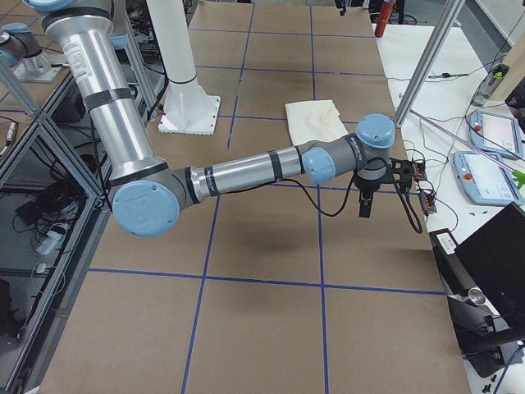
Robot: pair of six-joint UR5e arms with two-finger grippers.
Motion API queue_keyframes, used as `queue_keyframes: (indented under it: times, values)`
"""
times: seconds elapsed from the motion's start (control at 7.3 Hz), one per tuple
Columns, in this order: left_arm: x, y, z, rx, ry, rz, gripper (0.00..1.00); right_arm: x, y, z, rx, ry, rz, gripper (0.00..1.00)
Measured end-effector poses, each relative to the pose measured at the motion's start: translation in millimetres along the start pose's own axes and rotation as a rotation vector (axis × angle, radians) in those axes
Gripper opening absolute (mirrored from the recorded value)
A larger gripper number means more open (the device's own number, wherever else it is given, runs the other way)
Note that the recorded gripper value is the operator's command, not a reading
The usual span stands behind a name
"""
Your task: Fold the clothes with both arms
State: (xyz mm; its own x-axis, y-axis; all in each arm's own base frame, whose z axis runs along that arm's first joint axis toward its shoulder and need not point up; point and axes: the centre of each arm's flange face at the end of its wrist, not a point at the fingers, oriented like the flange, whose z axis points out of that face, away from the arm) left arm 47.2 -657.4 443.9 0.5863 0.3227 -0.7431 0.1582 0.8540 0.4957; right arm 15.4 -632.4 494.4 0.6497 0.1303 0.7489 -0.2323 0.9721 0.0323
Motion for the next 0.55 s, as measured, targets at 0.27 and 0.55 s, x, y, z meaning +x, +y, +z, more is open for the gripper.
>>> queue_keyframes:
  times: [0.27, 0.55]
  values:
    - [-66, 16, -60, -0.081, -0.065, 0.035, 0.76, 40, 33, -28, -0.053, 0.037, -0.081, 1.00]
    - [-90, 57, -79, -0.225, -0.097, -0.010, 1.00, 52, 68, -39, -0.072, 0.072, -0.102, 1.00]
